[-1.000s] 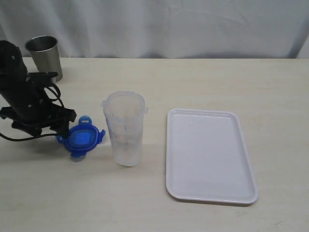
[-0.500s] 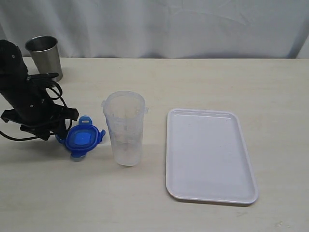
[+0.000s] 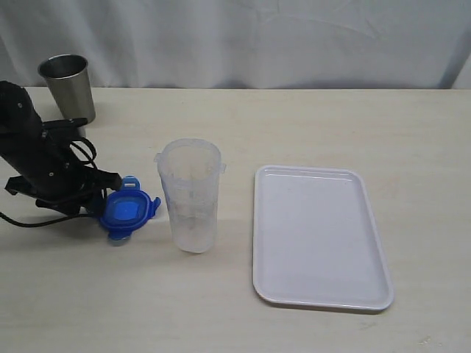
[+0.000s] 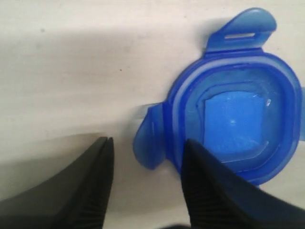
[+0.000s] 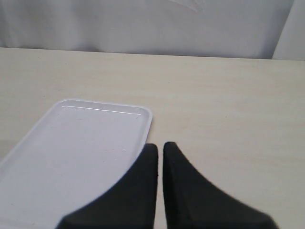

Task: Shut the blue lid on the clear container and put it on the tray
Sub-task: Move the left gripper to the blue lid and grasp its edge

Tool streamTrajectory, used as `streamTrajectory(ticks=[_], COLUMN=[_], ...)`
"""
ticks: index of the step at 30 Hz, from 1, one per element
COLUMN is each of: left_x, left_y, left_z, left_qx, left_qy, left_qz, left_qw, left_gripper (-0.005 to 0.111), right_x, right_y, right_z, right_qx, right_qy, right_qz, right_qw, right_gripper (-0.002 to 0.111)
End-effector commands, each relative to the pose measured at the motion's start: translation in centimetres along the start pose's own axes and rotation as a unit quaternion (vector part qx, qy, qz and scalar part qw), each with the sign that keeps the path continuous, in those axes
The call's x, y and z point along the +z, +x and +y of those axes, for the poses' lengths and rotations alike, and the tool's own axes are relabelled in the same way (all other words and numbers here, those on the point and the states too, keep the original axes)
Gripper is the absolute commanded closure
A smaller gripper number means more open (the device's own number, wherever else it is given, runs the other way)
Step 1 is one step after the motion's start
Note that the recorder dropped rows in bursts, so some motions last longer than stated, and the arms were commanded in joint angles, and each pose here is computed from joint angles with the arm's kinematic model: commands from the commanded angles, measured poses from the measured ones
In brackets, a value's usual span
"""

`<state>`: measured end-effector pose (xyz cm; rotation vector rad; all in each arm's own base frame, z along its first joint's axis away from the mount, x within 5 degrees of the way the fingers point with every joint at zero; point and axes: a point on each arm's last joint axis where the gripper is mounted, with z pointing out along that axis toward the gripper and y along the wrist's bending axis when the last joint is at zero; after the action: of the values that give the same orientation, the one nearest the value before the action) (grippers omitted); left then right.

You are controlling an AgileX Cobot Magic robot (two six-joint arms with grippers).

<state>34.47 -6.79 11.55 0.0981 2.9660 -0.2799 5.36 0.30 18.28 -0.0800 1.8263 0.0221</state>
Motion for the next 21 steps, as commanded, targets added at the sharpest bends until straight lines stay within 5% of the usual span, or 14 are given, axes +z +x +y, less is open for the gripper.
streamTrajectory(ticks=[1,5,21], left_x=[-0.05,0.05,0.77], left_y=[-0.18,-0.07,0.16], left_z=[-0.29,-0.29,-0.13], left_qx=[-0.015,-0.018,-0.018], left_qy=[0.014,0.016,0.014], left_qz=[-0.01,-0.009,0.003], left_qw=[1.0,1.0,1.0], left_gripper=[0.059,0.06,0.104], right_x=[0.0,0.0,0.0], right_y=[0.04,0.04,0.04], right_z=[-0.01,-0.01,-0.01], right_qx=[0.003,0.003,0.003], right_qy=[0.001,0.001,0.001], right_qz=[-0.002,-0.002,-0.002], right_qw=[1.0,1.0,1.0], right_gripper=[0.104,0.104,0.104])
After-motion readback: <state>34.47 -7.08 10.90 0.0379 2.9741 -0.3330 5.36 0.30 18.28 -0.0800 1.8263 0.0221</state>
